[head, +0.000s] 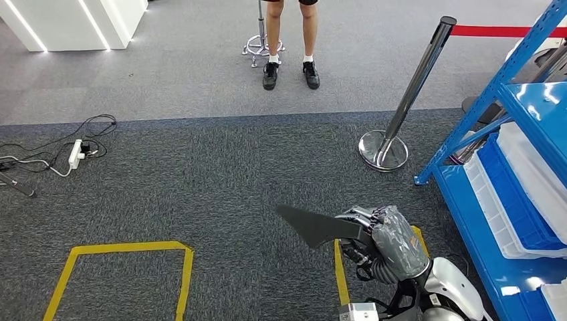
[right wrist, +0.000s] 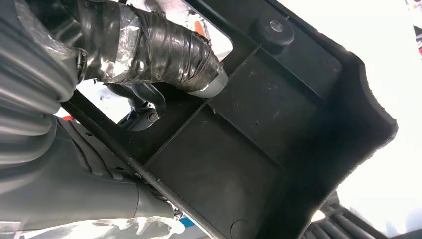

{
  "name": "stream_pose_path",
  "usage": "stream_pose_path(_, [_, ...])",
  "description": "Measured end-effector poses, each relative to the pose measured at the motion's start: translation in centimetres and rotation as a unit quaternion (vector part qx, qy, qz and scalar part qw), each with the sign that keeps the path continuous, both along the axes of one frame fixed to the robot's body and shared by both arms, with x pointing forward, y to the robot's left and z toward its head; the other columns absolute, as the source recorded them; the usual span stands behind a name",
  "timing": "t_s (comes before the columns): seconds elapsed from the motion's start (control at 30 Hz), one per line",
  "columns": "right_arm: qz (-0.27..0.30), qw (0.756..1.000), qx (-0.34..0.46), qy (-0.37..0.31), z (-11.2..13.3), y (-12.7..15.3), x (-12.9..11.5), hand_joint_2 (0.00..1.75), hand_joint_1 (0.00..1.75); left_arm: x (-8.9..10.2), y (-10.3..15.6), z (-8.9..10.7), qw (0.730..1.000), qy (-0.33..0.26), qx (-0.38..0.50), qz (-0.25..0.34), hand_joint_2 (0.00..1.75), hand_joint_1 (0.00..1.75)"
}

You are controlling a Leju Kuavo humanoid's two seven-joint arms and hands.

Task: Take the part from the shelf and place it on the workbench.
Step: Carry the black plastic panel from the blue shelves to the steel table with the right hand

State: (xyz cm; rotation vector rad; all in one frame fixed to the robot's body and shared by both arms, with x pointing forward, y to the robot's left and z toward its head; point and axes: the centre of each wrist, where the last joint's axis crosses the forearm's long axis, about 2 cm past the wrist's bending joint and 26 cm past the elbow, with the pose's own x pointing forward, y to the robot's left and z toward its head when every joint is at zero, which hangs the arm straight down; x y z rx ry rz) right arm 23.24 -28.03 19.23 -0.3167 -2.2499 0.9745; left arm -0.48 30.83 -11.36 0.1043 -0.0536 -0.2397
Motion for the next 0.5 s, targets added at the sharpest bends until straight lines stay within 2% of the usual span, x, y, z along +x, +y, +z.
stream_pose_path(0.5, [-0.003, 1.000, -0.001, 0.004, -0.14, -0.10, -0.21, 1.75, 1.75, -0.34, 0.00, 0.00, 1.000, -0.001, 0.002, 0.002, 1.75, 0.00])
